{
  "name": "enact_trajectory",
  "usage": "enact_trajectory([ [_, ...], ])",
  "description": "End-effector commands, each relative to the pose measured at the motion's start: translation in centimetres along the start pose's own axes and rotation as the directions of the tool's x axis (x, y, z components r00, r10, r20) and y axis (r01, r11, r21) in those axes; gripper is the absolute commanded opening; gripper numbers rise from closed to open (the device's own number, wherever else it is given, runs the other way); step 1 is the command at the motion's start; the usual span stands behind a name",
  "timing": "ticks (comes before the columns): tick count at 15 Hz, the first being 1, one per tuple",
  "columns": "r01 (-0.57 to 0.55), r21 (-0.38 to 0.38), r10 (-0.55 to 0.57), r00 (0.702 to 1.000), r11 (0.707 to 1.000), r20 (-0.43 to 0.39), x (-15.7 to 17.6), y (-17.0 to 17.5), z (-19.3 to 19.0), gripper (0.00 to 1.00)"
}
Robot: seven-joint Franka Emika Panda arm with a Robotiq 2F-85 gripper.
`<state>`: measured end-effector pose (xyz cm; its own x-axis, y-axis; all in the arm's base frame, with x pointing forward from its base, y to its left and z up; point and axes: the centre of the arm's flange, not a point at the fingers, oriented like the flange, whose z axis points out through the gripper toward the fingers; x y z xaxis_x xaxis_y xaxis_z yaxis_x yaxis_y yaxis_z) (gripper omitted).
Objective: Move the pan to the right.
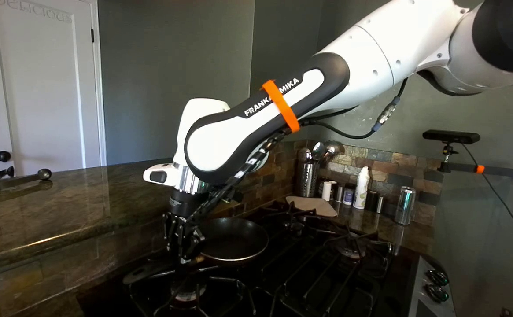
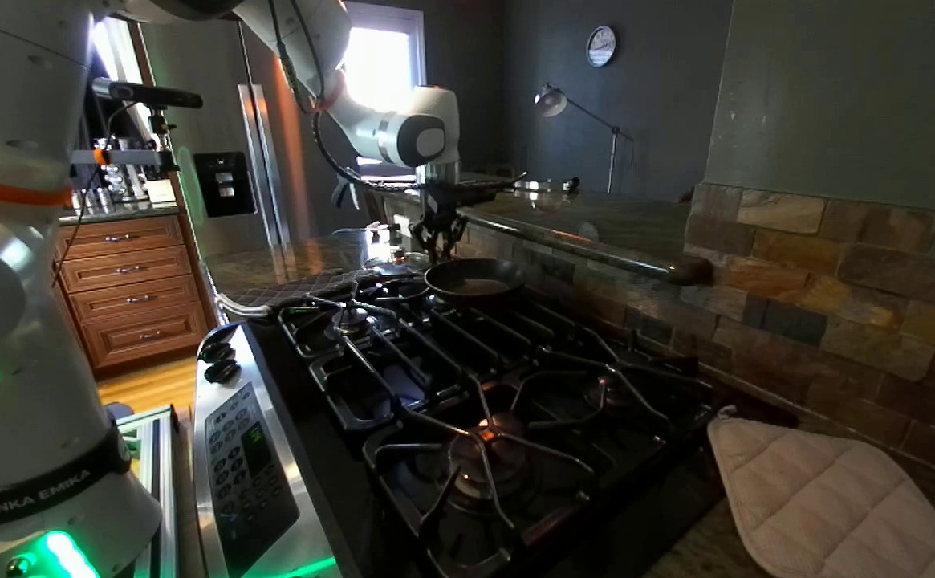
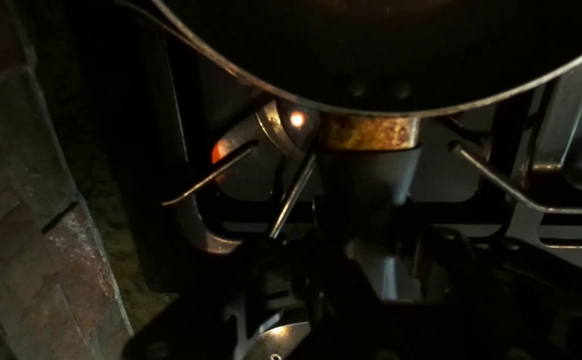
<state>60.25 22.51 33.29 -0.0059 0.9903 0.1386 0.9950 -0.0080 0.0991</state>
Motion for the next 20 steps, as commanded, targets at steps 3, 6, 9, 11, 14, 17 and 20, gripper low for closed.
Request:
enact_trajectory([
  [3, -0.003, -0.006, 0.003, 1.0, 1.0, 0.0, -0.3, 0.0, 0.0, 0.34],
  [6, 0.028, 0.002, -0.028, 1.0, 1.0, 0.0, 0.4, 0.1, 0.1, 0.09],
  [9, 0.036, 0.032, -0.036, 0.999, 0.999, 0.002, -0.9, -0.1, 0.4, 0.09],
  [11, 0.032, 0.038, -0.033, 0.999, 0.999, 0.002, -1.7, -0.4, 0.1, 0.09],
  [14, 0.012, 0.035, -0.012, 1.0, 0.999, 0.005, -3.2, -0.4, -0.5, 0.09],
  [17, -0.011, 0.027, 0.01, 1.0, 1.0, 0.01, -4.8, -0.7, -1.1, 0.09],
  [20, -0.022, 0.036, 0.021, 1.0, 0.999, 0.022, -6.5, -0.9, -1.2, 0.09],
])
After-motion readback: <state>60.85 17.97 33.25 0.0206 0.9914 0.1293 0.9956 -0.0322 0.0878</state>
